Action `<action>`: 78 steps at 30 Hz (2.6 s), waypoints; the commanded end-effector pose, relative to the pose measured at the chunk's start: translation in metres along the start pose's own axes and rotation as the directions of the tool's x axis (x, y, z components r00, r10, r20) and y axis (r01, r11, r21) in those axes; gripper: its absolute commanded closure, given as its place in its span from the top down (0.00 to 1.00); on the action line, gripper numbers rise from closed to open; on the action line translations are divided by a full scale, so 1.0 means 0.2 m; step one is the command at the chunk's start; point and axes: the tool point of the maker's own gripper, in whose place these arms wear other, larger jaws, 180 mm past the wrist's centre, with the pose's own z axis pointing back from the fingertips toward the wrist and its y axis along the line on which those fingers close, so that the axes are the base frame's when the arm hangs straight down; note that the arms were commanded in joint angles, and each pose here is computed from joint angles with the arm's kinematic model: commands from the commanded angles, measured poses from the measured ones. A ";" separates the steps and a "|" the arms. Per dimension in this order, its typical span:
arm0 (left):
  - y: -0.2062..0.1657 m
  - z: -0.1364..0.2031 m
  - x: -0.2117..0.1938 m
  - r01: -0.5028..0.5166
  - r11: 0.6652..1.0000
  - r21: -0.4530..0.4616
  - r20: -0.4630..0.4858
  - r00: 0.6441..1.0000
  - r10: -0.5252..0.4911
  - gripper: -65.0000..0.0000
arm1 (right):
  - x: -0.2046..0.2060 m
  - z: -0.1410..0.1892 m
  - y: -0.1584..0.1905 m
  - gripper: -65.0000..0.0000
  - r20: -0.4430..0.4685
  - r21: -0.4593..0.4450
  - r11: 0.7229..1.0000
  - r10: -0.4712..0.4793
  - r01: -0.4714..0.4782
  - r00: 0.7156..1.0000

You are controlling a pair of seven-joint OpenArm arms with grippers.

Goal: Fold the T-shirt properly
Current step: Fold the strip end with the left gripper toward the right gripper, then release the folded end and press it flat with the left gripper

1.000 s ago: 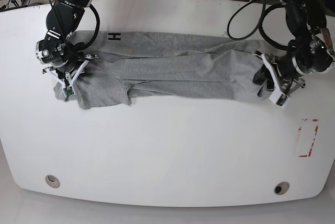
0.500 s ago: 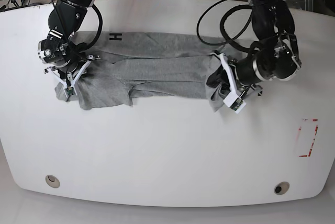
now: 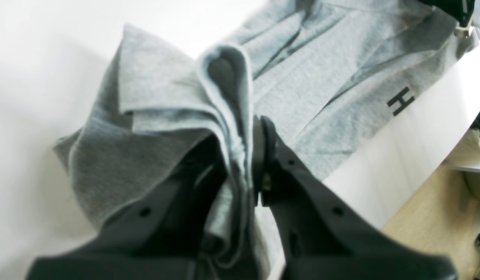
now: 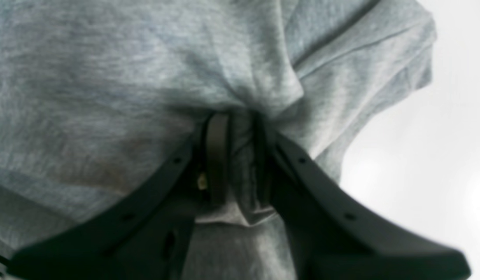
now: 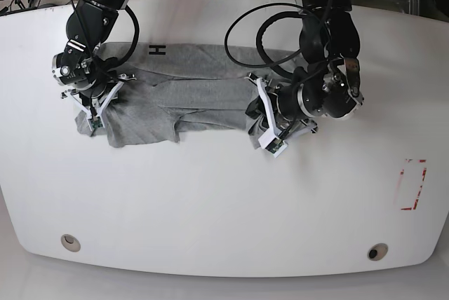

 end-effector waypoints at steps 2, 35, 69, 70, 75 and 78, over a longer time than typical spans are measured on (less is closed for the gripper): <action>-0.01 0.02 0.11 0.030 1.000 -0.002 0.070 0.997 -0.030 0.00 | 0.00 0.01 -0.01 0.17 -0.014 -0.009 1.000 0.011 -0.011 1.000; 0.11 0.22 0.28 0.074 0.996 0.048 0.213 0.973 -0.083 0.61 | 0.00 0.00 -0.01 0.17 -0.019 -0.007 1.000 0.012 -0.012 1.000; 0.09 0.13 0.10 0.174 0.984 -0.032 0.114 0.979 -0.170 0.22 | 0.07 0.04 0.01 0.18 0.026 -0.017 1.000 0.014 -0.013 1.000; 0.13 0.14 0.09 0.133 0.991 -0.011 0.126 0.983 -0.131 0.22 | 0.09 0.05 0.01 0.18 0.039 -0.025 1.000 0.018 -0.017 0.999; 0.37 0.22 -0.02 -0.024 0.992 0.121 0.141 0.990 0.007 0.22 | 0.18 0.13 0.00 0.18 0.089 -0.060 0.998 0.034 -0.029 0.995; 0.41 0.20 -0.07 -0.041 0.990 0.137 0.113 0.993 0.026 0.22 | 0.21 0.17 0.00 0.25 0.101 -0.076 0.996 0.044 -0.037 0.994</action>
